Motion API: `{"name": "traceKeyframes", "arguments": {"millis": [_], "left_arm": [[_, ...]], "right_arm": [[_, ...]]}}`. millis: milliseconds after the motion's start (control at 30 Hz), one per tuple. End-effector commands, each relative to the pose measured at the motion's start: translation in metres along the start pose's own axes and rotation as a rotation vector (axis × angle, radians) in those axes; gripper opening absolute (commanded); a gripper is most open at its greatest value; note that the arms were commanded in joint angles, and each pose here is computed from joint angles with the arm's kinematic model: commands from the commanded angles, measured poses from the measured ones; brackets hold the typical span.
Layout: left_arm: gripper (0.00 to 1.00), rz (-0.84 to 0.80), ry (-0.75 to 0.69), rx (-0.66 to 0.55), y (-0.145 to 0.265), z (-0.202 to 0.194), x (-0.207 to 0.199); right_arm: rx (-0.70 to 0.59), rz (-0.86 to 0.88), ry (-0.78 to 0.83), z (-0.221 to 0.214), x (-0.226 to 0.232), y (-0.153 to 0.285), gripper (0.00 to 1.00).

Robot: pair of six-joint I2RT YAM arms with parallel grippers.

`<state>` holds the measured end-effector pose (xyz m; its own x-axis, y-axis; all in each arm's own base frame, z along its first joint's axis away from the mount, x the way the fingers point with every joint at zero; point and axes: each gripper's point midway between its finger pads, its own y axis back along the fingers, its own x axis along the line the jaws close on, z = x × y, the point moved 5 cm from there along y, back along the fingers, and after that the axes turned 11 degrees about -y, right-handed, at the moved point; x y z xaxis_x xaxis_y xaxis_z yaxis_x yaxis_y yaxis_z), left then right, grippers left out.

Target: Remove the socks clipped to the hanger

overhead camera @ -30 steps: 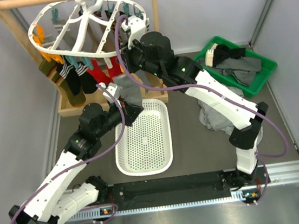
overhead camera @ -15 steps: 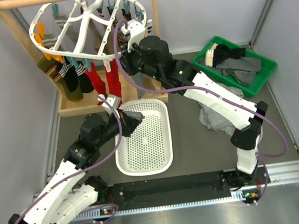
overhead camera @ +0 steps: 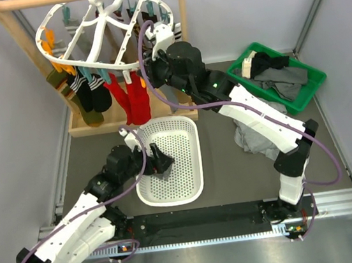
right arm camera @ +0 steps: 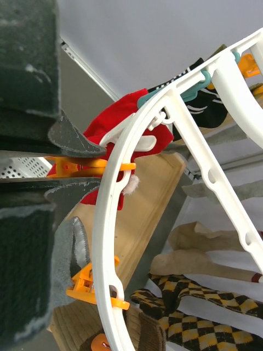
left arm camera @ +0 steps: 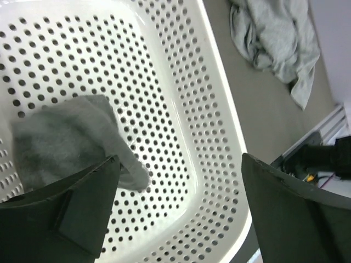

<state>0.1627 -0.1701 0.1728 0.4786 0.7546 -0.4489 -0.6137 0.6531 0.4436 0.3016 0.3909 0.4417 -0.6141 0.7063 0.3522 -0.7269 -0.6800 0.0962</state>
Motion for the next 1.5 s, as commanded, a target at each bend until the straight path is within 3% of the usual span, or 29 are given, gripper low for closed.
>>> {"name": "traceKeyframes", "arguments": {"millis": [0,267,667,833,1133,1267,1300,1367,1400,1467], "left_arm": [[0.98,0.026,-0.04,-0.162,0.017,0.044,-0.011],[0.96,0.163,-0.153,-0.282,0.022,0.09,-0.005],[0.93,0.102,-0.292,-0.552,-0.016,0.166,-0.026],[0.91,0.157,-0.298,-0.533,-0.051,0.169,-0.01],[0.8,0.129,-0.293,-0.513,-0.095,0.177,-0.005],[0.49,0.123,-0.292,-0.489,-0.108,0.179,-0.003],[0.32,0.125,-0.291,-0.48,-0.109,0.178,-0.002],[0.16,0.118,-0.289,-0.45,-0.109,0.176,-0.003],[0.0,0.114,-0.287,-0.44,-0.108,0.176,-0.003],[0.0,0.104,-0.273,-0.433,-0.101,0.176,-0.006]], "right_arm": [[-0.055,0.069,-0.039,0.025,0.017,0.024,0.0],[-0.061,0.093,-0.066,0.029,0.021,0.03,0.0],[-0.059,0.155,-0.155,0.032,0.032,0.037,0.0],[-0.061,0.156,-0.184,0.032,0.031,0.039,0.0],[-0.058,0.182,-0.248,0.028,0.036,0.038,0.0],[-0.045,0.19,-0.261,0.023,0.037,0.034,0.0],[-0.044,0.193,-0.261,0.023,0.037,0.034,0.0],[-0.034,0.198,-0.259,0.02,0.038,0.033,0.0],[-0.032,0.202,-0.258,0.02,0.038,0.034,0.0],[-0.019,0.208,-0.248,0.018,0.038,0.034,0.11]]}}
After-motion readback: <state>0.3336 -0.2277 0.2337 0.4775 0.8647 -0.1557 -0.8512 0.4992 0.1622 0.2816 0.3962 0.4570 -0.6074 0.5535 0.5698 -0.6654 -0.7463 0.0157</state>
